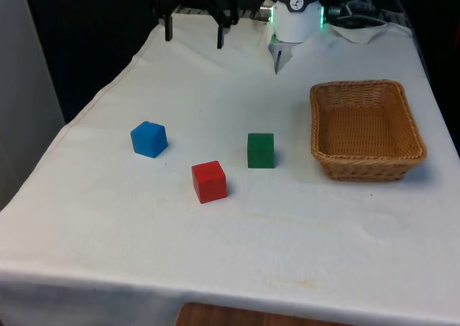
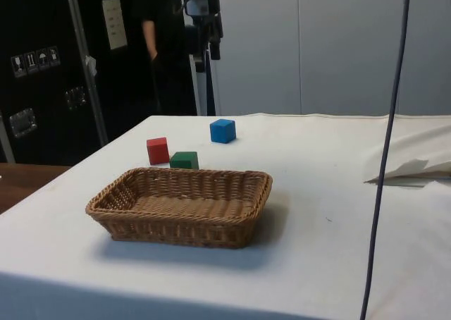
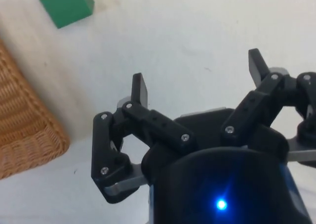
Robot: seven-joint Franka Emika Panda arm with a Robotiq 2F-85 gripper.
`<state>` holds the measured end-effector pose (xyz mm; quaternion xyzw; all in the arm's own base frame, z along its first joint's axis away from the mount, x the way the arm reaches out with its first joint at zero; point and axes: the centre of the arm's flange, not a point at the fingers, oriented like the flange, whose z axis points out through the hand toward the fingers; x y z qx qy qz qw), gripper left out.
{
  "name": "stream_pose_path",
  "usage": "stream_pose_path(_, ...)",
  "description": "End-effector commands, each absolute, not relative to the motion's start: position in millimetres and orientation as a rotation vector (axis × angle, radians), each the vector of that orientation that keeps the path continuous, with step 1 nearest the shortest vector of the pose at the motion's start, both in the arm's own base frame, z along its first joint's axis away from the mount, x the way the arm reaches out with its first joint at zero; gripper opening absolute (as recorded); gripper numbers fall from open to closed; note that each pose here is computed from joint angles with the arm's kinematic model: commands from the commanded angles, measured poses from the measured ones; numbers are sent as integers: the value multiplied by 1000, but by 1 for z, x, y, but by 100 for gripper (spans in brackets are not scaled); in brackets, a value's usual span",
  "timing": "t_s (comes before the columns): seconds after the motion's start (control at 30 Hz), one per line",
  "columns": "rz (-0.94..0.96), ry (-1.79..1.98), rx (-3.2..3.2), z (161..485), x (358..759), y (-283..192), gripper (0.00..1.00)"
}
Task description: Pick up the blue cube and place it into the basket.
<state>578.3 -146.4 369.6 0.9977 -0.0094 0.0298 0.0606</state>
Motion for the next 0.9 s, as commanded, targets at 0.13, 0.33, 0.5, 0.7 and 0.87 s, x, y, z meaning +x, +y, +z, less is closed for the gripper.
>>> stream_pose_path(0.13,102,-31,3026,361,579,-165,100)
stream_pose_path(0.33,101,-37,3025,353,582,-187,100)
stream_pose_path(0.5,90,-41,3025,347,585,-200,100)
stream_pose_path(0.7,90,-46,3043,338,589,-220,100)
stream_pose_path(0.87,92,-51,3046,331,590,-234,100)
